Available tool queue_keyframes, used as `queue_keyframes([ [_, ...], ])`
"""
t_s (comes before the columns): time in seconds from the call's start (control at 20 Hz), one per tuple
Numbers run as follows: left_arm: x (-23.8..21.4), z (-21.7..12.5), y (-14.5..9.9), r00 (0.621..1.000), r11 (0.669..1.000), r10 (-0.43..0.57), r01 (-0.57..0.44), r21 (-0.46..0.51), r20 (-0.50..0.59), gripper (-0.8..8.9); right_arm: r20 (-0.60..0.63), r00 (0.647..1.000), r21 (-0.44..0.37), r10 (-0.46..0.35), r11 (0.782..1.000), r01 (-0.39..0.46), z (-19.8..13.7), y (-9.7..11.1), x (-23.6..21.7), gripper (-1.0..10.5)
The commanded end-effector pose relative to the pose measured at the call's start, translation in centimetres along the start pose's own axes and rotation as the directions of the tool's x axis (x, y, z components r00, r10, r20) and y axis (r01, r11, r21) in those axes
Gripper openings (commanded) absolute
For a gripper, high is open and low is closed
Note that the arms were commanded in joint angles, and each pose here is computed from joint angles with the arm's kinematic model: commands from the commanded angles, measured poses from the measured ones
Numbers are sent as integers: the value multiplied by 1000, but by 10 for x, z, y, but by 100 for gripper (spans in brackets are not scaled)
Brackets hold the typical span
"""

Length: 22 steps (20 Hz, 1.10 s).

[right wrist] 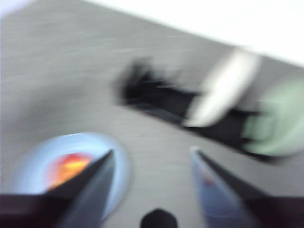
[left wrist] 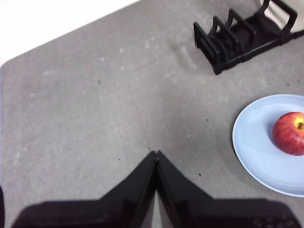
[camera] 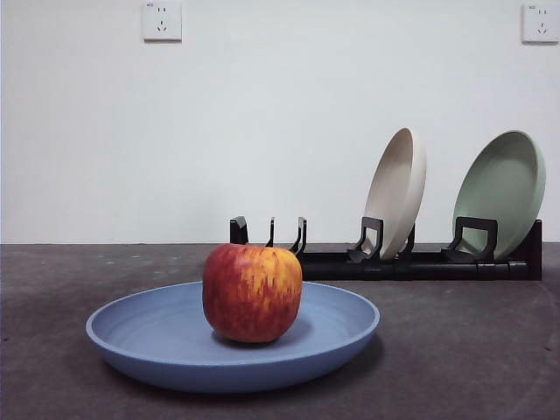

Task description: Take the blue plate from the plate rack,put the plate on the table,take the apple from the table,put the apple in the plate

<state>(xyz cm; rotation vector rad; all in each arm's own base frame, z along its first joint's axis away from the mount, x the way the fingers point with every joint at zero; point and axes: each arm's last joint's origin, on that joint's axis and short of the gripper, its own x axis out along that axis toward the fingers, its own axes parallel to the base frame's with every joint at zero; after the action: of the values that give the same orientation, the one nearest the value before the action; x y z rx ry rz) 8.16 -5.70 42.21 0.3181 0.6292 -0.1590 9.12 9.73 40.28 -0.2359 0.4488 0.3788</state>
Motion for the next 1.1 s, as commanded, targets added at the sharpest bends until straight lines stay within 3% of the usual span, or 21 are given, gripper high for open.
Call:
queue_keyframes([
  [0.05,11,5,-7,999,999,12,-11,31,-37,-3,-10,993,-23,-115,993,114,4,-7,-9,5],
  [0.4,46,25,-28,995,998,24,-18,54,-97,-3,-138,978,-123,-158,982,142,-5,-17,-22,5],
  [0.6,51,34,-13,998,997,47,-45,67,-31,-3,-230,956,-194,-182,971,139,-15,-19,-25,5],
  [0.7,59,35,-2,994,996,-67,62,59,91,-3,-243,952,-204,-187,969,138,-17,-20,-25,5],
  [0.8,74,26,6,908,965,-253,214,151,335,-3,-243,952,-204,-186,969,137,-17,-20,-25,5],
  [0.85,83,13,10,836,951,-307,246,189,455,-3,-243,952,-204,-186,969,138,-17,-20,-25,5],
  [0.9,91,-3,12,794,951,-309,241,195,524,-3,-243,952,-204,-186,969,138,-17,-20,-25,5],
  [1.0,109,-45,14,762,971,-238,171,168,602,-3,-244,952,-204,-186,969,137,-17,-20,-25,5],
  [1.1,130,-92,10,774,986,-165,112,125,611,-3,-244,952,-204,-186,969,138,-17,-20,-25,5],
])
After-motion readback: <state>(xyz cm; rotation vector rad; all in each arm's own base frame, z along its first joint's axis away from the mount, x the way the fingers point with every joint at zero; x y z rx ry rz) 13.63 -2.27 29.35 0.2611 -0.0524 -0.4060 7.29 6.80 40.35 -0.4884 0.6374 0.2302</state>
